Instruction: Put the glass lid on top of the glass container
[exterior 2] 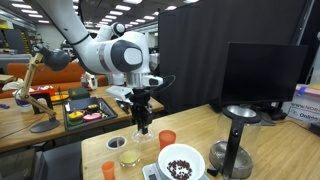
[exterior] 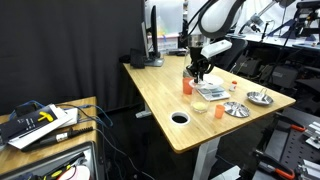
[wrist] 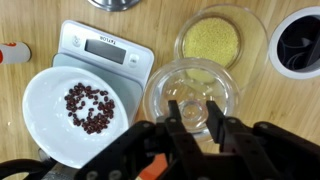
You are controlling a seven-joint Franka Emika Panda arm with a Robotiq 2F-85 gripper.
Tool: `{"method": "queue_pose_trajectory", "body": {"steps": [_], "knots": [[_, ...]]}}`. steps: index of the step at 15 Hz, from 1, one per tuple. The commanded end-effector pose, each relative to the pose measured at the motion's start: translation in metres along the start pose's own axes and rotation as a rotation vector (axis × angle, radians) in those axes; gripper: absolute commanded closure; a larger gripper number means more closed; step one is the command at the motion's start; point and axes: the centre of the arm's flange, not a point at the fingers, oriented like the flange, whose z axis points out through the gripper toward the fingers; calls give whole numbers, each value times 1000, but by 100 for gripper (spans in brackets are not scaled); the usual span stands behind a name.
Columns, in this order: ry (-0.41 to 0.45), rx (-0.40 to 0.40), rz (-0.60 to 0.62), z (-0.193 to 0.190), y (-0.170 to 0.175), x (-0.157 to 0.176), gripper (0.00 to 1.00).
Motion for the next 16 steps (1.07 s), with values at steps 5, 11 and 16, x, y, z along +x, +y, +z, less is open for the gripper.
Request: {"method": "queue_pose_trajectory", "body": {"steps": [5, 11, 16], "knots": [[28, 14, -56, -18, -7, -42, 92], [19, -49, -109, -10, -24, -48, 92], [16, -82, -140, 3, -28, -48, 92]]}}
